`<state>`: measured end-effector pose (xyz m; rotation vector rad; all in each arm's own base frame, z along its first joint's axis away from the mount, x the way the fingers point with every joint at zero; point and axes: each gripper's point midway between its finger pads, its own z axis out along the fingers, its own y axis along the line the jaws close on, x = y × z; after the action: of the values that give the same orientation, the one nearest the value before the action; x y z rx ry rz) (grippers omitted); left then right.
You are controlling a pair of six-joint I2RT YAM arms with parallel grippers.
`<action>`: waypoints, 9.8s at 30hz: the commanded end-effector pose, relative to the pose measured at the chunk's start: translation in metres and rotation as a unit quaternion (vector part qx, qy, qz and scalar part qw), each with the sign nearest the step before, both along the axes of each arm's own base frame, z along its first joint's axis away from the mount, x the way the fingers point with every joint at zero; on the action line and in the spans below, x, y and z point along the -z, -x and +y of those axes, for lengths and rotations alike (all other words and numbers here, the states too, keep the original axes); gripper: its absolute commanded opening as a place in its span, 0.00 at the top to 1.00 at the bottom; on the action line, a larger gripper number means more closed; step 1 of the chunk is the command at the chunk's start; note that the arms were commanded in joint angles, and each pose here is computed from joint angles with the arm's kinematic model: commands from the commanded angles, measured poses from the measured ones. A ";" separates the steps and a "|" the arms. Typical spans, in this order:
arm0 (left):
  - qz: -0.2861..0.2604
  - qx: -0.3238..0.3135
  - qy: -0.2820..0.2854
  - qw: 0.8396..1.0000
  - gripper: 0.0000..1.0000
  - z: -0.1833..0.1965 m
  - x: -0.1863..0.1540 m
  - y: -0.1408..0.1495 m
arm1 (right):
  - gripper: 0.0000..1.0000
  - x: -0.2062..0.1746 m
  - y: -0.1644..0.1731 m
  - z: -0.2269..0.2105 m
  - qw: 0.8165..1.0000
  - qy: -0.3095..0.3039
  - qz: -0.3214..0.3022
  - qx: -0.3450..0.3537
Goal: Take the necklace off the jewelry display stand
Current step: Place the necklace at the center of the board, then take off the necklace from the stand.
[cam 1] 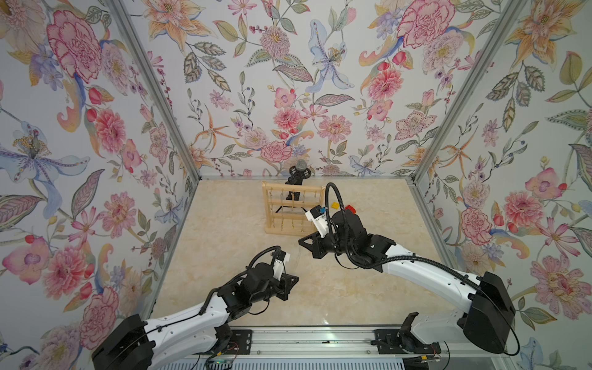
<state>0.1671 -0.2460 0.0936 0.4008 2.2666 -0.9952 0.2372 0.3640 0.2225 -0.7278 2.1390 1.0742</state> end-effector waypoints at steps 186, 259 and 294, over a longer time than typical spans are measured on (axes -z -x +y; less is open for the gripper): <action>-0.220 -0.153 -0.220 0.938 0.01 0.101 -0.123 -0.119 | 0.58 -0.080 -0.053 -0.071 0.978 -0.126 -0.112 0.121; -0.228 -0.130 -0.184 0.947 0.01 0.093 -0.133 -0.110 | 0.88 -0.048 -0.152 -0.008 0.959 -0.011 -0.157 0.235; -0.229 -0.131 -0.184 0.947 0.01 0.093 -0.133 -0.110 | 1.00 -0.073 -0.139 -0.011 0.965 -0.072 -0.151 0.203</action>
<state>0.2760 -0.1572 0.2266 0.4201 2.0077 -0.3115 0.3790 0.3556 0.2717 -0.3516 1.8865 0.7776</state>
